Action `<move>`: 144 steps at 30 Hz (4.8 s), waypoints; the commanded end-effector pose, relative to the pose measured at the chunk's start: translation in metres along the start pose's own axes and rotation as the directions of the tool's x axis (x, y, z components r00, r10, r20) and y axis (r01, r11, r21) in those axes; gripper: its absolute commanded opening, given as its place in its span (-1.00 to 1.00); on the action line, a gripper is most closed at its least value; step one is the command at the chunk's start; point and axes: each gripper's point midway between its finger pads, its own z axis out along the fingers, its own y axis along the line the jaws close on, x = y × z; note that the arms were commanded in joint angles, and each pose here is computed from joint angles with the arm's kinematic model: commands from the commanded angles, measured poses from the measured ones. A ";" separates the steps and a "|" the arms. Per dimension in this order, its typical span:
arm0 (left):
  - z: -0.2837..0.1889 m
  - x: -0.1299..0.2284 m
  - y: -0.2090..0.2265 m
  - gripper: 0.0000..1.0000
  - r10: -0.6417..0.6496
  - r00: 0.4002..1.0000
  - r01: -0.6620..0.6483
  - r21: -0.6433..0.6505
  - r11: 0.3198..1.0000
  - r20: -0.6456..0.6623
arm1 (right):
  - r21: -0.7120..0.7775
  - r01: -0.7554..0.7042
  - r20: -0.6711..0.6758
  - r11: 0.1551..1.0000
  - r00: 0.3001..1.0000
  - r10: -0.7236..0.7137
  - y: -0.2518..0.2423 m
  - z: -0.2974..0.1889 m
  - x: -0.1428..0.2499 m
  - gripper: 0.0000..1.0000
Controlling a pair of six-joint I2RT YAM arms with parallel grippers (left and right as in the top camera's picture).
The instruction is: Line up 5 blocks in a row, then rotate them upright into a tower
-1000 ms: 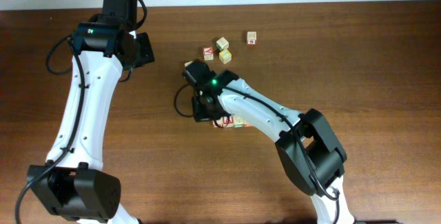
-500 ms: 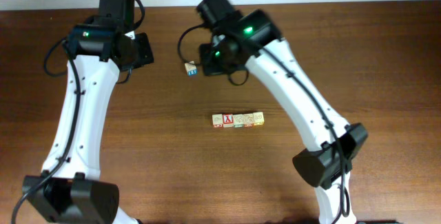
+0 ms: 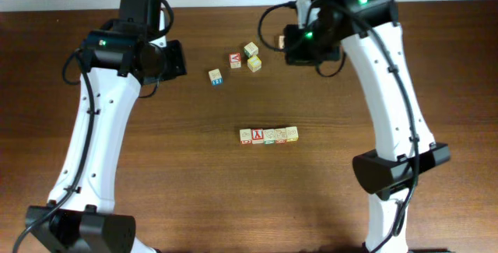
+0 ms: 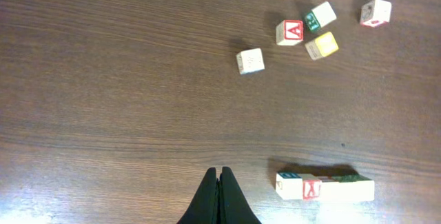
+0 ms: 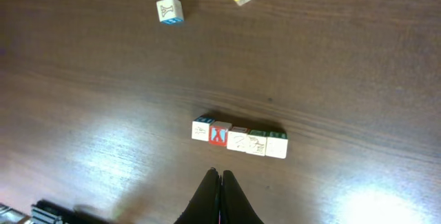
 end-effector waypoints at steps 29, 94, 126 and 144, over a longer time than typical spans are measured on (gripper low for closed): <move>0.078 0.033 -0.053 -1.00 0.167 0.968 -0.148 0.109 0.983 -0.188 | 0.153 -0.081 -0.204 0.985 0.973 0.112 -0.119 0.009 0.087 -0.91; 0.165 0.145 -0.035 -1.00 0.211 0.791 -0.219 0.056 0.974 -0.575 | -0.134 -0.189 -0.258 0.973 0.955 0.150 -0.135 0.155 0.125 -0.92; 0.174 0.179 -0.059 -1.00 0.235 0.753 -0.152 0.185 0.971 -0.615 | -0.092 -0.135 -0.329 0.987 0.939 0.098 -0.116 0.195 0.139 -0.92; 0.179 0.172 -0.063 -1.00 0.243 0.774 -0.156 0.196 0.968 -0.585 | 0.007 -0.205 -0.333 0.979 0.922 0.195 -0.117 0.199 0.142 -0.92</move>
